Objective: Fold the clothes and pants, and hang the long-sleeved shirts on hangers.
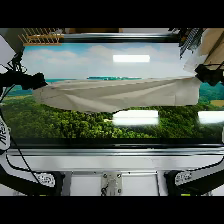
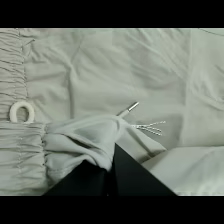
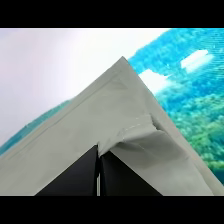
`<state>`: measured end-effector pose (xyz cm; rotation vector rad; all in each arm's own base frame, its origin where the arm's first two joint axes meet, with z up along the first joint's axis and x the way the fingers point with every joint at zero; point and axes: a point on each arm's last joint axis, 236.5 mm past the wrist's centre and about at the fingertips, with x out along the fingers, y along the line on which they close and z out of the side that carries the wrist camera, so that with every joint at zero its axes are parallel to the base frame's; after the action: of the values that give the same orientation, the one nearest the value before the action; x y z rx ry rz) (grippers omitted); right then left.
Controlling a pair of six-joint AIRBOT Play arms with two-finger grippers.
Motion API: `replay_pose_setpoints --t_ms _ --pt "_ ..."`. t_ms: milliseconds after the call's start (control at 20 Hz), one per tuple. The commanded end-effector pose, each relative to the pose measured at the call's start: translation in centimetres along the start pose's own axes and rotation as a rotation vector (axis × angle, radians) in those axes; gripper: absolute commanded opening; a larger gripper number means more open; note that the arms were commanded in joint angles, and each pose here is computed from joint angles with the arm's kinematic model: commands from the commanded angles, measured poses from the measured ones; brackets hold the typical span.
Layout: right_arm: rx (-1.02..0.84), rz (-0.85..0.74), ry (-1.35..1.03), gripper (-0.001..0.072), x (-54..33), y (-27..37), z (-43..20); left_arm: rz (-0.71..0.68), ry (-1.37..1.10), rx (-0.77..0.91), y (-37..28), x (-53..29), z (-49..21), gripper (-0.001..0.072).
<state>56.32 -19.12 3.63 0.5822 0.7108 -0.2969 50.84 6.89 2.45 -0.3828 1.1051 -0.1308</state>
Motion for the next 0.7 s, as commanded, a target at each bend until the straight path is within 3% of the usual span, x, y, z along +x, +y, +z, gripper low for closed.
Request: replay_pose_setpoints --t_ms 0,650 --pt "-0.003 0.017 -0.094 0.0005 2.3 1.2 1.1 -0.003 -0.011 -0.009 0.6 2.4 1.5 0.001" --pt "0.045 0.054 -0.25 0.0008 7.1 2.7 1.7 -0.033 -0.07 -0.059 0.7 8.1 3.4 0.0011"
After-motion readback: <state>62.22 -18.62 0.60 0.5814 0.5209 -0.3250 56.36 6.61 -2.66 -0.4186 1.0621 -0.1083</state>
